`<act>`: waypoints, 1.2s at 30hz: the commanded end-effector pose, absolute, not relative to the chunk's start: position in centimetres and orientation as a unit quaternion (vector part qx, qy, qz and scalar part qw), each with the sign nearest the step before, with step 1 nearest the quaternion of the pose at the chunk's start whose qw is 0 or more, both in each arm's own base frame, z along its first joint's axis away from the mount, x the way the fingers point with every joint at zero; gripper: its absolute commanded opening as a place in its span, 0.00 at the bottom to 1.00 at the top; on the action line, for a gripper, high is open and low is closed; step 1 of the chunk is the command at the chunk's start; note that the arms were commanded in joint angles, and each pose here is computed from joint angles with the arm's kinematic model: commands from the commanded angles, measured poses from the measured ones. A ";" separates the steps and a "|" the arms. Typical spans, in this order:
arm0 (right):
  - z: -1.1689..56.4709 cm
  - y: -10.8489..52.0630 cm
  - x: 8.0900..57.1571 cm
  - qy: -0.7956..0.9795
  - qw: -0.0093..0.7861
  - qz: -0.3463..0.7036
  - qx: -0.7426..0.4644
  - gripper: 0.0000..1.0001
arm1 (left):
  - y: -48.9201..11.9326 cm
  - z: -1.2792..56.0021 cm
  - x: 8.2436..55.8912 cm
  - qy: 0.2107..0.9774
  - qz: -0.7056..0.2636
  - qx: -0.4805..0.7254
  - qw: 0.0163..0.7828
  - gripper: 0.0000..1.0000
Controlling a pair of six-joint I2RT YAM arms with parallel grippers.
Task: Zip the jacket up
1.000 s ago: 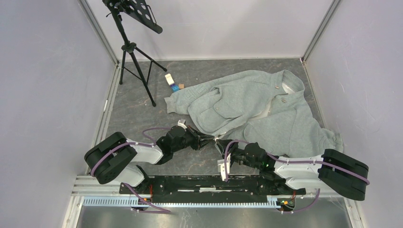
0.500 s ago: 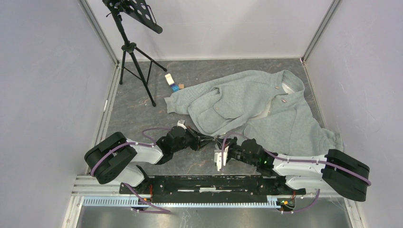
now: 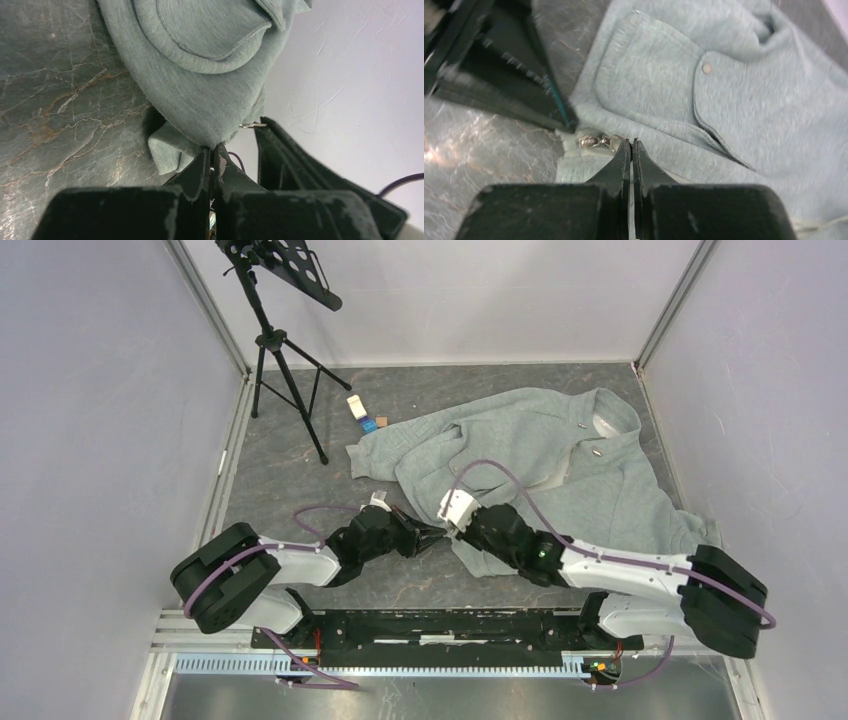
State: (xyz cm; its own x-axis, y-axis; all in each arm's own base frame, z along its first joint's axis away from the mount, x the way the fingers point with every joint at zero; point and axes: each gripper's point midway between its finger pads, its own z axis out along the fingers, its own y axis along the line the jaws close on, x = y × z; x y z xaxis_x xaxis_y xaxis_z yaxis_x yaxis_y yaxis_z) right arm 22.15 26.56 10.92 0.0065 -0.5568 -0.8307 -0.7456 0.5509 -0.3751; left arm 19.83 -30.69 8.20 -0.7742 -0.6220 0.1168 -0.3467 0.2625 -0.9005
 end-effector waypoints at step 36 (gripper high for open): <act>15.2 13.8 23.2 0.835 0.424 -0.240 -0.255 0.00 | -29.2 9.8 18.0 0.824 -0.515 -0.017 0.236 0.02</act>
State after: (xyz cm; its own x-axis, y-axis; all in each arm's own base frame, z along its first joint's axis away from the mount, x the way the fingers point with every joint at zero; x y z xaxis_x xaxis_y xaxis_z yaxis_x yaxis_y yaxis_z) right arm 22.88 21.01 12.79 -0.5130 -0.4913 -0.7039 -0.3929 0.8635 -0.3163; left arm 19.17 -30.74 12.04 -0.8588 -0.3837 -0.3395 0.1781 0.3977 -0.9001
